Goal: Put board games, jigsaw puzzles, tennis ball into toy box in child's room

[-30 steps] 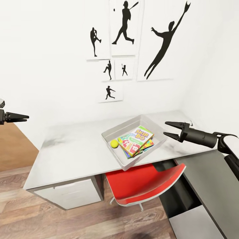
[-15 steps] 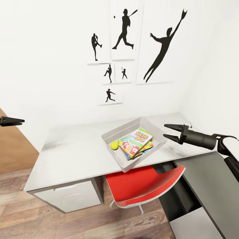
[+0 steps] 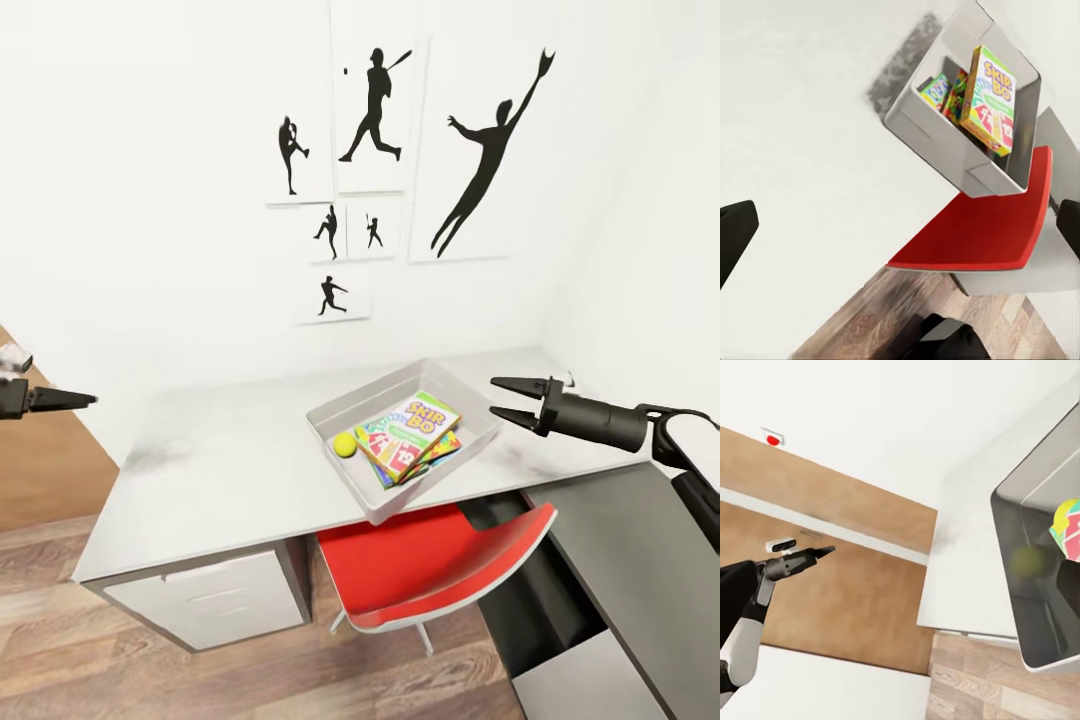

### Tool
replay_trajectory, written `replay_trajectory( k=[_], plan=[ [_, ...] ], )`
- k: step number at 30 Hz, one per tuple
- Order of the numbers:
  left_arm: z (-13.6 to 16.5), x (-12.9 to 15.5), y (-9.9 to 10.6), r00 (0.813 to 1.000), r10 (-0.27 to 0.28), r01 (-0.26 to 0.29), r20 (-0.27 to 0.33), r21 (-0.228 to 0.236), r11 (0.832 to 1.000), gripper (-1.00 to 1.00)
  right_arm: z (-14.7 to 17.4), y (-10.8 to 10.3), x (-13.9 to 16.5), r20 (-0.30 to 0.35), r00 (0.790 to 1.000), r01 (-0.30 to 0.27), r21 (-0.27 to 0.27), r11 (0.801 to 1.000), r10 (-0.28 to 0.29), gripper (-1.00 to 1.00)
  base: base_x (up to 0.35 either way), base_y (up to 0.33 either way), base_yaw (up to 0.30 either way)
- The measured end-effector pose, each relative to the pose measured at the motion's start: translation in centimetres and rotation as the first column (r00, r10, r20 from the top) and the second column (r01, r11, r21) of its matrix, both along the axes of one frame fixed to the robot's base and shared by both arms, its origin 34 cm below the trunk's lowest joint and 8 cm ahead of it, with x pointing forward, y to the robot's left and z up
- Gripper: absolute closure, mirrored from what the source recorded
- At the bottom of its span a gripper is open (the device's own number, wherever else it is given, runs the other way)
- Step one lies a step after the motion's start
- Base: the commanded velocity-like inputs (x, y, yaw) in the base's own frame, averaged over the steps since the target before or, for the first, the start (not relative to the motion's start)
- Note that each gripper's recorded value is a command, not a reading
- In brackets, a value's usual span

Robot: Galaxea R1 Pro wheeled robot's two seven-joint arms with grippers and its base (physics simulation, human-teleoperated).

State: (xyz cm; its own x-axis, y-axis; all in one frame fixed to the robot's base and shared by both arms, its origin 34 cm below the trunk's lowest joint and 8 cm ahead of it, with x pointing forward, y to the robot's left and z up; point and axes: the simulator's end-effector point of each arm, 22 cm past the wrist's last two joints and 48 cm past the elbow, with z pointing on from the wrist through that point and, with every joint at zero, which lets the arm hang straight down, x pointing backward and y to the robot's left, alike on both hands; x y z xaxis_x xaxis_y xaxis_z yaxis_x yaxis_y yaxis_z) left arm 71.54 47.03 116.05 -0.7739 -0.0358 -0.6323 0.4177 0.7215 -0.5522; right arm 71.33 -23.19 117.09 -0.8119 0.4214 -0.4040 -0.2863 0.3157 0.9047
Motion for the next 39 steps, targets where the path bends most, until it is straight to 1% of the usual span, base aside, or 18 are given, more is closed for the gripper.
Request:
replay_trajectory(
  k=[1, 3, 6, 8, 10, 11, 12, 13, 14, 16, 19, 21, 23, 25, 29, 31, 35, 39],
  plan=[
    [-0.2, 0.0, -0.4, 1.000, -0.007, 0.007, -0.001, -0.003, 1.000, -1.00, 0.1, 0.0, 0.0, 0.002, 1.000, 0.000, -0.001, 1.000, 0.000, -1.00, 0.000, 0.000, 0.000],
    [-1.0, 0.1, -1.8, 0.999, -0.031, 0.031, -0.009, -0.017, 0.999, -1.00, 0.1, 0.2, 0.0, 0.005, 1.000, -0.001, -0.008, 1.000, 0.001, -1.00, 0.000, 0.000, 0.000],
    [-2.7, -0.1, -4.6, 0.997, -0.077, 0.076, -0.029, -0.041, 0.996, -1.00, -0.4, 0.6, 0.0, 0.010, 1.000, 0.000, -0.036, 0.999, 0.000, -1.00, 0.000, 0.000, 0.000],
    [-3.0, -0.2, -5.9, 0.994, -0.102, 0.100, -0.029, -0.048, 0.994, -1.00, -0.5, 0.9, 0.1, 0.017, 1.000, 0.004, -0.047, 0.999, -0.003, -1.00, 0.000, 0.000, 0.000],
    [-3.3, -0.4, -9.0, 0.987, -0.161, 0.159, -0.024, -0.058, 0.986, -1.00, -0.7, 1.2, 0.5, 0.034, 0.999, 0.020, -0.064, 0.998, -0.018, -1.00, 0.000, 0.000, 0.000],
    [-3.4, -0.6, -10.9, 0.982, -0.188, 0.185, -0.029, -0.071, 0.980, -1.00, -0.7, 1.3, 0.6, 0.041, 0.999, 0.027, -0.069, 0.997, -0.024, -1.00, 0.000, 0.000, 0.000],
    [-3.3, -0.7, -11.8, 0.979, -0.200, 0.197, -0.032, -0.080, 0.977, -1.00, -0.6, 1.3, 0.7, 0.044, 0.999, 0.029, -0.072, 0.997, -0.026, -1.00, 0.000, 0.000, 0.000],
    [-3.2, -0.9, -13.6, 0.975, -0.221, 0.216, -0.039, -0.096, 0.972, -1.00, -0.6, 1.4, 0.7, 0.048, 0.998, 0.032, -0.074, 0.997, -0.028, -1.00, 0.000, 0.000, 0.000],
    [-3.0, -1.0, -14.5, 0.972, -0.232, 0.226, -0.041, -0.104, 0.968, -1.00, -0.6, 1.4, 0.7, 0.051, 0.998, 0.033, -0.075, 0.997, -0.029, -1.00, 0.000, 0.000, 0.000],
    [-2.6, -1.5, -17.4, 0.962, -0.272, 0.265, -0.041, -0.126, 0.956, -1.00, -0.4, 1.6, 0.7, 0.056, 0.998, 0.035, -0.077, 0.996, -0.031, -1.00, 0.000, 0.000, 0.000],
    [-2.3, -2.0, -19.1, 0.954, -0.297, 0.289, -0.035, -0.136, 0.947, -1.00, -0.3, 1.8, 0.6, 0.060, 0.998, 0.033, -0.076, 0.997, -0.029, -1.00, 0.000, 0.000, 0.000],
    [-2.3, -2.3, -19.5, 0.952, -0.303, 0.296, -0.035, -0.139, 0.945, -1.00, -0.7, 1.9, 0.3, 0.052, 0.998, 0.032, -0.076, 0.997, -0.028, -1.00, 0.000, 0.000, 0.000],
    [-2.2, -2.5, -19.5, 0.953, -0.302, 0.295, -0.034, -0.140, 0.945, -1.00, -1.1, 1.9, 0.0, 0.044, 0.999, 0.032, -0.078, 0.996, -0.029, -1.00, 0.000, 0.000, 0.000],
    [-2.3, -2.7, -19.3, 0.955, -0.296, 0.289, -0.033, -0.144, 0.946, -1.00, -1.7, 1.9, -0.3, 0.038, 0.999, 0.035, -0.091, 0.995, -0.032, -1.00, 0.000, 0.000, 0.000],
    [-1.8, -2.8, -18.4, 0.963, -0.268, 0.262, -0.013, -0.163, 0.951, -1.00, -2.1, 1.4, 0.0, 0.056, 0.997, 0.061, -0.127, 0.990, -0.054, -1.00, 0.000, 0.000, 0.000],
    [-1.5, -2.8, -17.7, 0.970, -0.243, 0.239, 0.002, -0.179, 0.954, -1.00, -2.7, 1.2, -0.2, 0.068, 0.995, 0.080, -0.142, 0.987, -0.071, -1.00, 0.000, 0.000, 0.000],
    [-1.7, -3.2, -17.0, 0.975, -0.220, 0.217, 0.007, -0.194, 0.957, -1.00, -3.0, 1.6, -1.5, 0.095, 0.993, 0.083, -0.120, 0.989, -0.072, -1.00, -0.009, 0.002, -0.004],
    [-1.5, -3.5, -16.2, 0.978, -0.207, 0.205, 0.009, -0.188, 0.961, -1.00, -3.1, 1.6, -2.4, 0.117, 0.990, 0.090, -0.090, 0.992, -0.079, -1.00, -0.058, 0.070, -0.058]
  ],
)
